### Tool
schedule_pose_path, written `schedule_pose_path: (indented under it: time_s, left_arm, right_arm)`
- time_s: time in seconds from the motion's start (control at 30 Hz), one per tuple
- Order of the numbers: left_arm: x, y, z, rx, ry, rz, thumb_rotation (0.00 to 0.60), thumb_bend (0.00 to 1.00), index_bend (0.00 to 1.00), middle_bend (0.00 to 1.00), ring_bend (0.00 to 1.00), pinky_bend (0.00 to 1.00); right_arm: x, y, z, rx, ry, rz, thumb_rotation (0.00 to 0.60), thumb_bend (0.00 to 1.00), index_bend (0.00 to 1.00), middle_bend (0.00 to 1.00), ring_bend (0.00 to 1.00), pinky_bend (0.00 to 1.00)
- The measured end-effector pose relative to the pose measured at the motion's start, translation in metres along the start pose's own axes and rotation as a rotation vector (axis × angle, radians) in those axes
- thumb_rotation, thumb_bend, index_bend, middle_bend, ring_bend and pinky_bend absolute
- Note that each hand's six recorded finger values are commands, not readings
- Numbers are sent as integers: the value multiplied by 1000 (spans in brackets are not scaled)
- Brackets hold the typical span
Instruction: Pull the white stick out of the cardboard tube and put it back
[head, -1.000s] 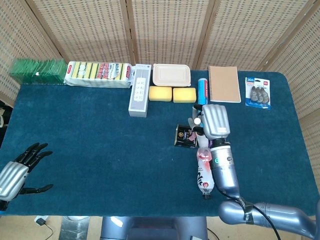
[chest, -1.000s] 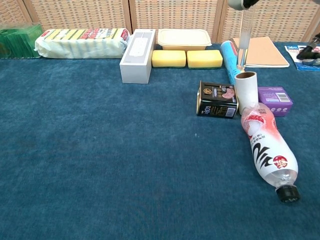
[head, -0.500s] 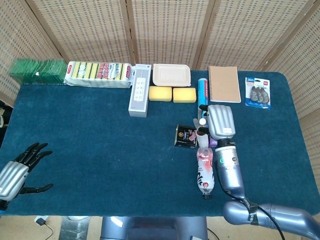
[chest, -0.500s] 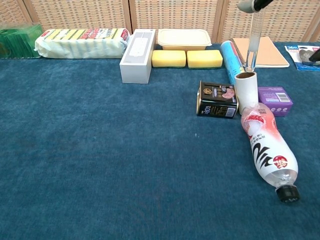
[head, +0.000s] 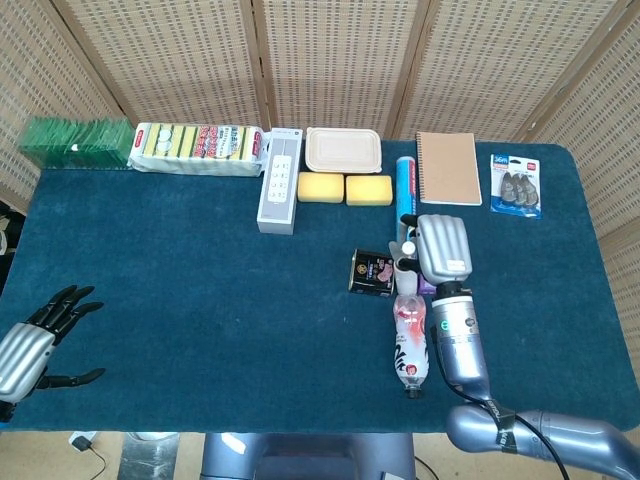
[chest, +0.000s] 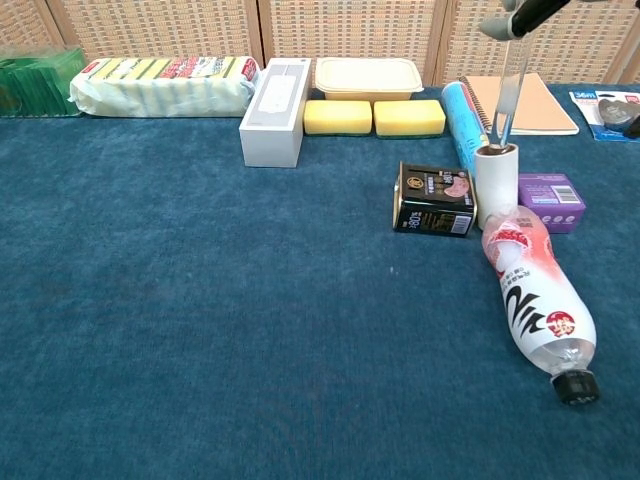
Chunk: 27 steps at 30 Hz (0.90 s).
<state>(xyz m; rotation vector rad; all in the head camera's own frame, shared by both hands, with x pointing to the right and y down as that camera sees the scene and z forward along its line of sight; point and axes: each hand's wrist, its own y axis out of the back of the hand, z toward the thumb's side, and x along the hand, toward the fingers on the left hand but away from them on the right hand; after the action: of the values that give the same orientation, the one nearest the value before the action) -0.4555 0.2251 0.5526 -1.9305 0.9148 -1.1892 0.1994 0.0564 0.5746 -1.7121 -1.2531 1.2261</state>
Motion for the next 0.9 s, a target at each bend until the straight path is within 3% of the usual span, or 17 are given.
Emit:
schedule_pose_path:
  time_s: [0.9]
  left_arm:
    - [0,0,1,1,-3,1,466,114,160,84,32,237]
  right_arm:
    - [4,-13,-31,36,-56,47,600,400,814,1000,1000,975]
